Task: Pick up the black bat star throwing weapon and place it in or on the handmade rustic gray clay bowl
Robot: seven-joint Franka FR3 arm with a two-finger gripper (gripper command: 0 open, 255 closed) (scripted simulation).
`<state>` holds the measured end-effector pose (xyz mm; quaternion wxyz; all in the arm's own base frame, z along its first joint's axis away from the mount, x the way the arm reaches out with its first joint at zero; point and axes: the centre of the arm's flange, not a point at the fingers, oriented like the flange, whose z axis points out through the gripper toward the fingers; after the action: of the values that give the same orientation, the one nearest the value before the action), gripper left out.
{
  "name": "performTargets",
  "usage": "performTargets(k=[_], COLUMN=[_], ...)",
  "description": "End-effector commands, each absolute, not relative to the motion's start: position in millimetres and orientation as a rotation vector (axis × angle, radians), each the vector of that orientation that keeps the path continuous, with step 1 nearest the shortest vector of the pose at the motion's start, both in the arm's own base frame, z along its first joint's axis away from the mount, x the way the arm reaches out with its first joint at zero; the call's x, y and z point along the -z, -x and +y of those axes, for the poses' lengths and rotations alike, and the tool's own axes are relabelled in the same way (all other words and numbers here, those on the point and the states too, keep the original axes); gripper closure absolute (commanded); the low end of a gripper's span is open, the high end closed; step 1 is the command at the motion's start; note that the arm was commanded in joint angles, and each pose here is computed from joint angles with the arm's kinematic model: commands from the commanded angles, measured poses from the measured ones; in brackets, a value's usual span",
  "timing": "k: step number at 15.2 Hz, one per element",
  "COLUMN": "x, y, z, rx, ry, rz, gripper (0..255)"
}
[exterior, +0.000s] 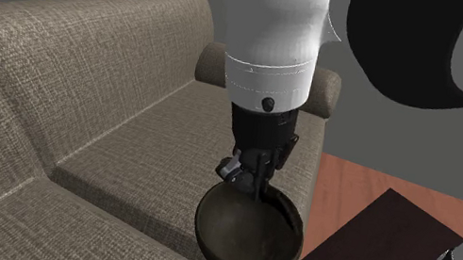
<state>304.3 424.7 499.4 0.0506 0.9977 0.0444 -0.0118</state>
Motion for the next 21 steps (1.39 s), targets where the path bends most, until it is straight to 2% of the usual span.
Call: performTargets(k=[1,9,17,18,21], x=[-489.3,-445.8,-445.8,-445.8,-445.8], y=[-302.7,-302.7,-302.7,-302.7,-302.6], z=[426.8,426.8,426.8,426.8,426.8], rx=[0.036,0.036,0.036,0.036,0.036], ry=[-3.037,-3.037,-3.037,-3.037,-3.037], rz=[0.134,0.134,0.134,0.134,0.134], gripper=[255,255,255,0,0])
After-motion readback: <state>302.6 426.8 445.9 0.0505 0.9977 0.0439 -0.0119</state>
